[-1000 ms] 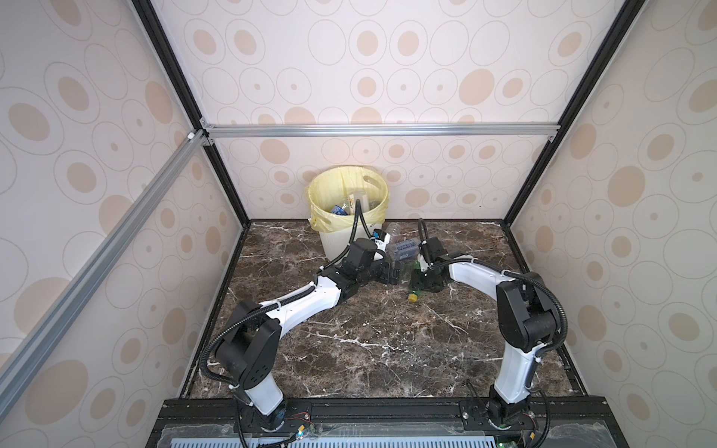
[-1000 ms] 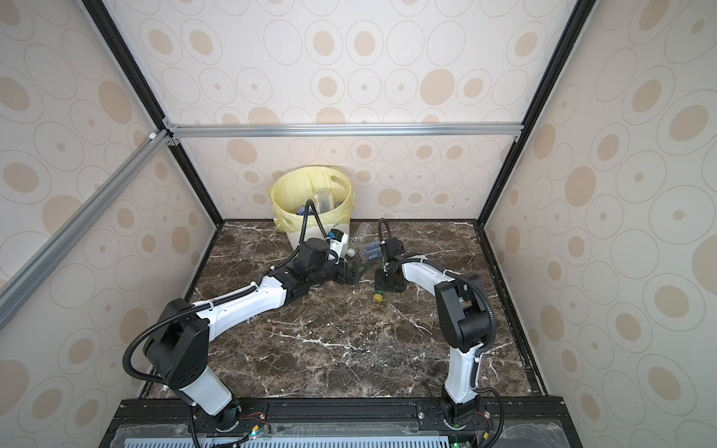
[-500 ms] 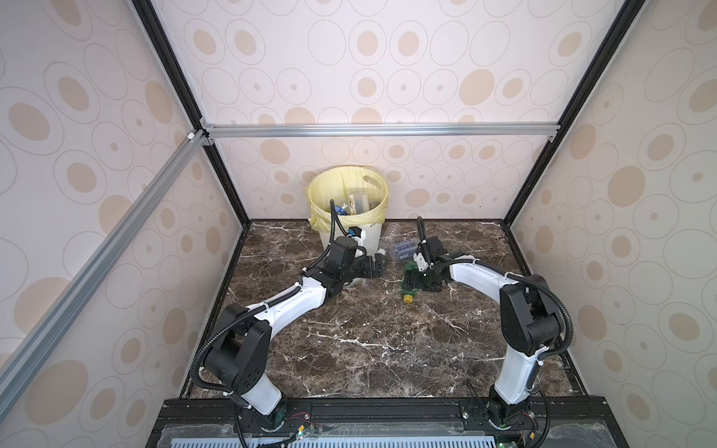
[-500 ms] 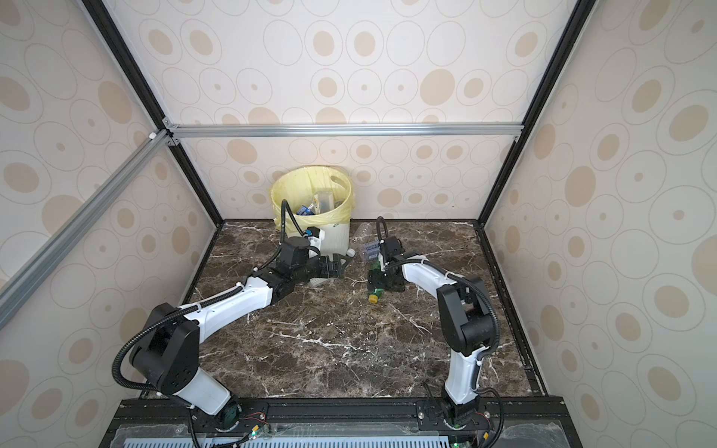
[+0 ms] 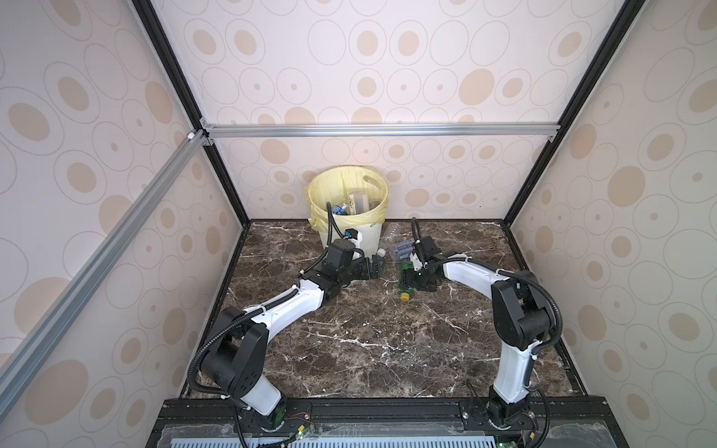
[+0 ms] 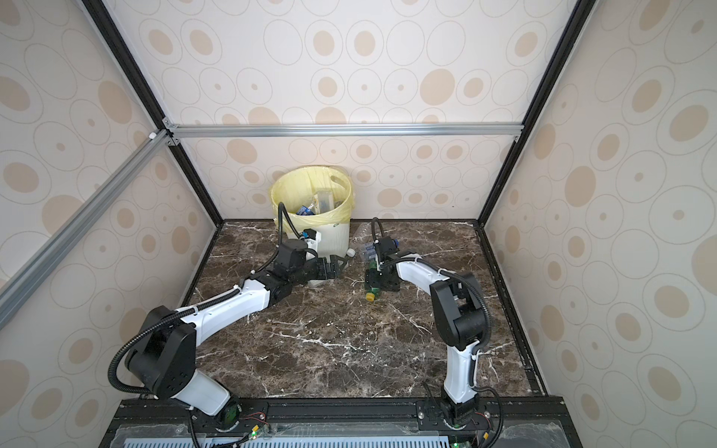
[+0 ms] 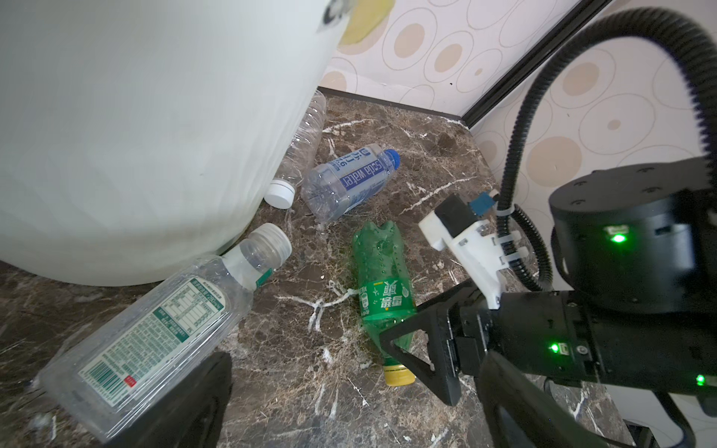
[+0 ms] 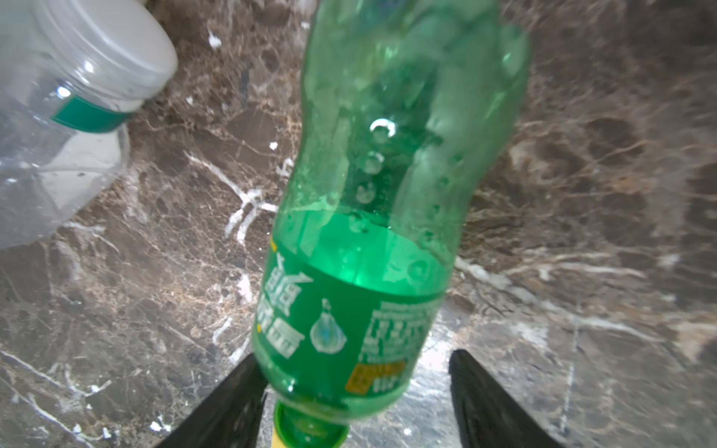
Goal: Throw the plastic bottles in the bin
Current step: 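Lift the Sprite bottle with the right gripper toward the left gripper, then pass the Sprite bottle from the right gripper into the left gripper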
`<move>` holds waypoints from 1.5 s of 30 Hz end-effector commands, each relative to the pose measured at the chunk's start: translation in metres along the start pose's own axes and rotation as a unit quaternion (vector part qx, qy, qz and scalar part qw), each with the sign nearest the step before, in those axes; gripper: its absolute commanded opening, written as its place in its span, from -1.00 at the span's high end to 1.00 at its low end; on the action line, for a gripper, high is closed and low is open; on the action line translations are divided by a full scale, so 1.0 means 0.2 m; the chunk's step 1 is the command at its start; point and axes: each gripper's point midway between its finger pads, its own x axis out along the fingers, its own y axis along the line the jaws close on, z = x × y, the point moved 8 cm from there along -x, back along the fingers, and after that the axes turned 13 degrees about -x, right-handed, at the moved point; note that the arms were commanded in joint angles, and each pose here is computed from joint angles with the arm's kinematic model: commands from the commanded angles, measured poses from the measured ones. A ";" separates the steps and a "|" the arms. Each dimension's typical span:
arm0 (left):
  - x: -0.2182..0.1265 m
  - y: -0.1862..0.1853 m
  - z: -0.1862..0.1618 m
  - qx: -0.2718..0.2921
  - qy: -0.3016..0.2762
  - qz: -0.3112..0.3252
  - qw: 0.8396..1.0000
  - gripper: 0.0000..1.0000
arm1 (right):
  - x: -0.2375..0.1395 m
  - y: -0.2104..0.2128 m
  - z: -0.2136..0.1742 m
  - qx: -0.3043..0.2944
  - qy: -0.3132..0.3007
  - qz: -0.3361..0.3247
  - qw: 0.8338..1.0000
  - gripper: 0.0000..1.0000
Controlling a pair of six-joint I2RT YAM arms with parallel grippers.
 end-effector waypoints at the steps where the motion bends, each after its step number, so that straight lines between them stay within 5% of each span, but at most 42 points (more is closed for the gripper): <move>1: -0.05 -0.03 0.05 -0.005 -0.026 -0.011 1.000 -0.98 | 0.02 0.01 0.03 0.003 -0.003 -0.004 1.000 -0.48; 14: -0.06 -0.01 0.04 -0.016 -0.024 -0.008 1.000 -0.98 | 0.09 0.02 0.05 -0.017 0.006 -0.001 1.000 -0.18; 24: -0.08 -0.01 0.07 -0.029 -0.030 -0.020 0.999 -0.98 | -0.16 0.12 0.04 -0.069 -0.043 0.069 0.994 -0.06; 36: -0.15 -0.11 0.26 -0.014 -0.062 -0.044 0.997 -0.97 | -0.55 0.35 0.04 -0.172 -0.129 0.195 0.957 -0.06; 45: -0.19 -0.11 0.34 -0.067 -0.062 -0.105 0.990 -0.93 | -0.72 0.47 0.05 -0.205 -0.183 0.244 0.930 -0.05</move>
